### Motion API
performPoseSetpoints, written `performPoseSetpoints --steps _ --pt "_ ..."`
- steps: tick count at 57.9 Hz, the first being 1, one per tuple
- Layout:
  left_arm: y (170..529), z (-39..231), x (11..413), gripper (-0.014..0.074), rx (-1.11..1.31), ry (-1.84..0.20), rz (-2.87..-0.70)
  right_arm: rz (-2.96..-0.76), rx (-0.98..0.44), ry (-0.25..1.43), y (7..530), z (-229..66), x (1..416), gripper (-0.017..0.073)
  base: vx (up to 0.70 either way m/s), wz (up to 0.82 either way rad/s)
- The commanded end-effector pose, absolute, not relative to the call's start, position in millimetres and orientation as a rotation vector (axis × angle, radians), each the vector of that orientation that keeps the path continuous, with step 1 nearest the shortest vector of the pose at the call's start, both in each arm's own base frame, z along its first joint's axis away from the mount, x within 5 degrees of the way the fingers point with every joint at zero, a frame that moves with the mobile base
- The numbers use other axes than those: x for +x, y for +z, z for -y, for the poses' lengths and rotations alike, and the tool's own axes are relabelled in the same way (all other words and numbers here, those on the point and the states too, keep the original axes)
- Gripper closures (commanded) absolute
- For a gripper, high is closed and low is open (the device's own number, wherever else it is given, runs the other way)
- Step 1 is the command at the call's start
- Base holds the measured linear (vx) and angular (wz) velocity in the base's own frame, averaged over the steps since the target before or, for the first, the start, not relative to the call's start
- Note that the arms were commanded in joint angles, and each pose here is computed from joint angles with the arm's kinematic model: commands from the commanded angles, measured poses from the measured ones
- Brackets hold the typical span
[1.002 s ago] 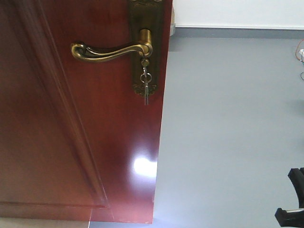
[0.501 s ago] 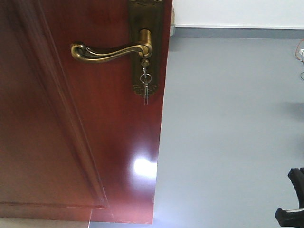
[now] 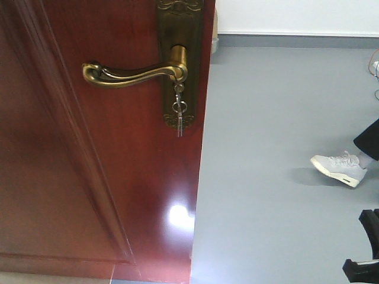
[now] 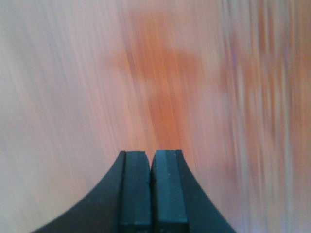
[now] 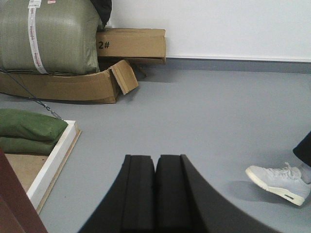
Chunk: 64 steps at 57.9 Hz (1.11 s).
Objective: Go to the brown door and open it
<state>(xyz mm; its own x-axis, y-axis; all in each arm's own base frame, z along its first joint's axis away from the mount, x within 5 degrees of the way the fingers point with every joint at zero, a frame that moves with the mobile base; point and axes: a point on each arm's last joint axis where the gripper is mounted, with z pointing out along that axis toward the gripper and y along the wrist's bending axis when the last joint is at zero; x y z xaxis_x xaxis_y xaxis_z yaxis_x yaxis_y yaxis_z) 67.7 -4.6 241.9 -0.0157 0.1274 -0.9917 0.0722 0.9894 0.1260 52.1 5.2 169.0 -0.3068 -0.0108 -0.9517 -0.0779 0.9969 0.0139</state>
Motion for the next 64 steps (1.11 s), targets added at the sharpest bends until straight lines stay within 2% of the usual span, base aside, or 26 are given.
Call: performPoseSetpoints --steps 1,25,64 --pt "245.6 5.0 63.8 0.0597 0.141 0.027 -1.482 -1.804 -0.068 0.052 174.8 -4.7 53.8 0.0559 0.0 0.0" --pt "211.0 4.2 53.9 0.0597 0.02 -0.104 -1.466 -1.804 -0.068 0.052 174.8 -4.7 53.8 0.0559 0.0 0.0" --pt "209.1 4.1 54.5 0.0597 0.018 -0.103 -1.493 -1.798 -0.067 0.051 175.2 -4.6 53.9 0.0559 0.0 0.0"
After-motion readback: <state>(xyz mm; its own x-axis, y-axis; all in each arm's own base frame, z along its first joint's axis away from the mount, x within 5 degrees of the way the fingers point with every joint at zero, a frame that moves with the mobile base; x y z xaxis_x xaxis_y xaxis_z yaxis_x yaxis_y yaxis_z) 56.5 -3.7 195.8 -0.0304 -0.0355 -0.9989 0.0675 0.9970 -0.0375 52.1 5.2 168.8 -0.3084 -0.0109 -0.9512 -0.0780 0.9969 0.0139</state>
